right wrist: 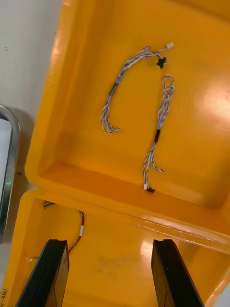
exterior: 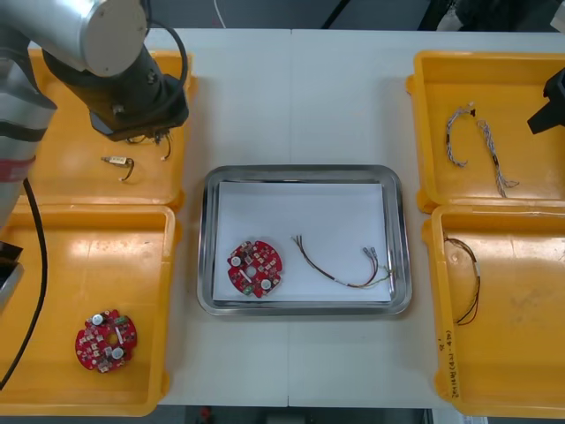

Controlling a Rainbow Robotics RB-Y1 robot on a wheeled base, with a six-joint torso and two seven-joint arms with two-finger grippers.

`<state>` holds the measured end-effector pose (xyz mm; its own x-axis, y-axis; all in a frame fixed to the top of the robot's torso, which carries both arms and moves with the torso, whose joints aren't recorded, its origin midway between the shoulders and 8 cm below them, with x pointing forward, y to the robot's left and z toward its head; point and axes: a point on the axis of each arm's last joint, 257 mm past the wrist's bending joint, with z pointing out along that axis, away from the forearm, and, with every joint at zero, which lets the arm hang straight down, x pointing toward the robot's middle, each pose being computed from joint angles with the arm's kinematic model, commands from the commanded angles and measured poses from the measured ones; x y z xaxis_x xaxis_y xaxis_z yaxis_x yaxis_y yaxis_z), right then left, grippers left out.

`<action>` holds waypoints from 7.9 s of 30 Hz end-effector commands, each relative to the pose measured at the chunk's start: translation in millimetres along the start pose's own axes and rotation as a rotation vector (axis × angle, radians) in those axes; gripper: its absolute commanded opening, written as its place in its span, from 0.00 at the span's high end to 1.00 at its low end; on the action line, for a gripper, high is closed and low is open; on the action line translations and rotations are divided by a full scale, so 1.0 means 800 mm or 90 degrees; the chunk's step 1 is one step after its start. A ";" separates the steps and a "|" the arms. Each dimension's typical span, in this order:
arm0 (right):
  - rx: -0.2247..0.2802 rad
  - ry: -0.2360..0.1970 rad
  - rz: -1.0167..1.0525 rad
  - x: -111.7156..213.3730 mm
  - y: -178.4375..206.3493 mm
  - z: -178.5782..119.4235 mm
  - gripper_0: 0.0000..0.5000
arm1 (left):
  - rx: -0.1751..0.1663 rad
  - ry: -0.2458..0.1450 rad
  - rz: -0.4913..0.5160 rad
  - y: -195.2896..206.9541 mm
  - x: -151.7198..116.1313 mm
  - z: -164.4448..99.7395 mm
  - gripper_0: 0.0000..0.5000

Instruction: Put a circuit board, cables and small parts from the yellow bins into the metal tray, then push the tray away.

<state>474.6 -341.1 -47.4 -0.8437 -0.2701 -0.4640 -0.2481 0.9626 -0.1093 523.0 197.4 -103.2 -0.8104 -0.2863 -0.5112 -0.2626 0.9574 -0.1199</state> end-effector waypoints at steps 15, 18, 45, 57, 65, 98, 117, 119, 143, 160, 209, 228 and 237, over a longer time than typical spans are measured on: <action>-0.019 0.018 0.099 -0.042 -0.053 0.016 0.00 | 0.060 0.055 0.172 -0.107 0.115 0.024 1.00; -0.016 0.005 0.098 -0.054 -0.056 0.026 0.00 | 0.064 0.062 0.180 -0.109 0.130 0.037 1.00; -0.009 0.003 0.126 -0.059 -0.060 0.157 0.00 | 0.057 0.028 0.165 -0.110 0.148 0.112 0.99; 0.008 -0.007 0.123 -0.038 -0.070 0.207 0.00 | 0.055 0.027 0.157 -0.108 0.146 0.112 0.00; 0.023 -0.016 0.129 -0.033 -0.088 0.220 0.00 | 0.047 0.016 0.152 -0.099 0.138 0.106 0.00; -0.010 0.032 0.153 0.021 -0.067 0.280 0.00 | 0.016 -0.015 -0.073 0.046 -0.006 -0.012 0.00; -0.011 0.024 0.147 0.017 -0.067 0.278 1.00 | -0.005 0.013 -0.291 0.125 -0.046 0.009 0.00; -0.007 0.020 0.143 0.012 -0.070 0.269 1.00 | -0.002 0.013 -0.312 0.128 -0.049 0.010 0.00; 0.022 0.033 0.049 -0.008 -0.095 0.056 1.00 | -0.002 0.022 -0.488 0.145 -0.057 0.104 0.00; -0.075 -0.016 -0.121 -0.027 0.010 -0.005 1.00 | -0.016 0.019 -0.491 0.147 -0.048 0.148 0.00; -0.093 -0.015 -0.803 -0.024 0.346 0.070 1.00 | -0.043 0.010 -0.387 0.167 -0.046 0.115 1.00; -0.082 0.019 -0.817 -0.016 0.334 0.166 1.00 | -0.031 0.029 -0.176 0.130 -0.027 0.051 1.00; -0.084 0.034 -0.816 0.000 0.333 0.198 1.00 | 0.009 0.018 -0.089 0.096 -0.023 0.025 1.00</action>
<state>477.0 -91.5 -222.4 -0.0300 -0.9977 -0.0613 -0.9431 0.0485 -0.3289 533.7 274.7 -132.6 -0.7580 -0.4953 -0.4243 -0.4325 0.8687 -0.2414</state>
